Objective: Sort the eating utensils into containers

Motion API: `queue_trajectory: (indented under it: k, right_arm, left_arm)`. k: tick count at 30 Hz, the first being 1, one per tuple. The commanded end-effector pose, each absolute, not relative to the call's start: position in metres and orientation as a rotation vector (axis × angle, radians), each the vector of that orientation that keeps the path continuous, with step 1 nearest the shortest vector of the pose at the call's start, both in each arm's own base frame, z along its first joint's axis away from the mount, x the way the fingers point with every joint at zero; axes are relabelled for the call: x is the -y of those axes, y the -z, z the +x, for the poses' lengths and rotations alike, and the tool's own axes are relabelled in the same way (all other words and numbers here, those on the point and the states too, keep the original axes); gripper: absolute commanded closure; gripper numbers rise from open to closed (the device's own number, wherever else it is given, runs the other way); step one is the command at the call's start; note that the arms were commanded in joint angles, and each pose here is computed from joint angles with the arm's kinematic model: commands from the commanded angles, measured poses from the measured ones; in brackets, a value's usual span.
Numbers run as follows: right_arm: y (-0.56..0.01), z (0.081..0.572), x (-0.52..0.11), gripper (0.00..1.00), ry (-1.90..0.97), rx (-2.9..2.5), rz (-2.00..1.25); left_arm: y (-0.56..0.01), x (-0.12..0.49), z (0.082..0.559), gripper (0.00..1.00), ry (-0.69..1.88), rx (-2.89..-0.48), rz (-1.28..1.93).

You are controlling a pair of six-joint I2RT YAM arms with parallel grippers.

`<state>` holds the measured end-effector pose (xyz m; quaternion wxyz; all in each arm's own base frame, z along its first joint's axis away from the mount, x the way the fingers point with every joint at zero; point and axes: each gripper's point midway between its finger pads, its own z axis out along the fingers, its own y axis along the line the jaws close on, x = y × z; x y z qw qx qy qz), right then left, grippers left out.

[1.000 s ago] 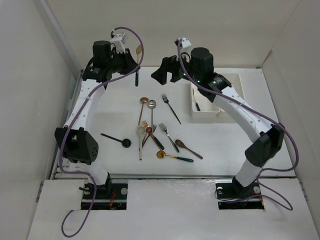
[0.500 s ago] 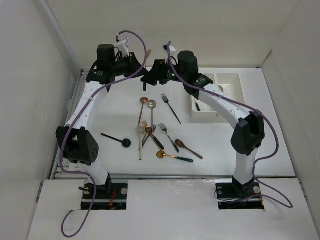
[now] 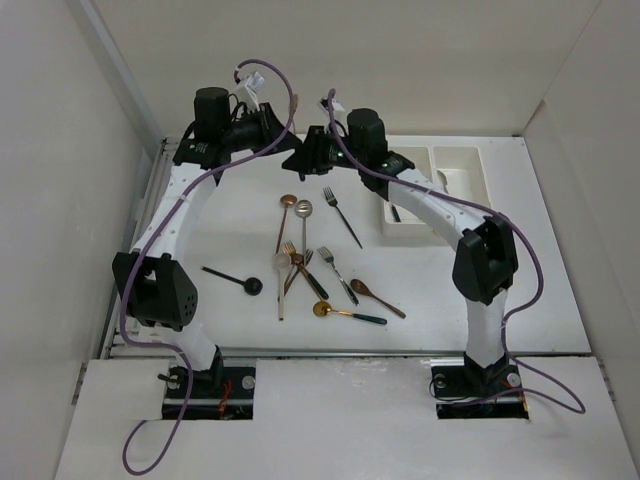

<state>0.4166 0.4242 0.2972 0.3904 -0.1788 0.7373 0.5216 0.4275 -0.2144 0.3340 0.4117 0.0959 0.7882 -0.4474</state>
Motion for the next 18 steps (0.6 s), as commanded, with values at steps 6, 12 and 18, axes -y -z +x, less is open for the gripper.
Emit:
queue_trajectory:
  k: [6, 12, 18]
  right_arm:
    - [-0.347, 0.419, -0.414, 1.0, -1.308, -1.744, -0.417]
    - [-0.305, 0.46, -0.345, 1.0, -0.995, -1.916, -0.239]
    - [-0.216, 0.493, -0.176, 1.0, -0.066, -2.288, 0.062]
  left_arm:
    - [-0.338, 0.218, 0.426, 0.85, 1.105, -1.942, 0.296]
    - [-0.325, 0.204, 0.435, 0.22, 0.958, -1.977, 0.293]
    - [-0.297, 0.151, 0.461, 0.2, 0.522, -2.053, 0.22]
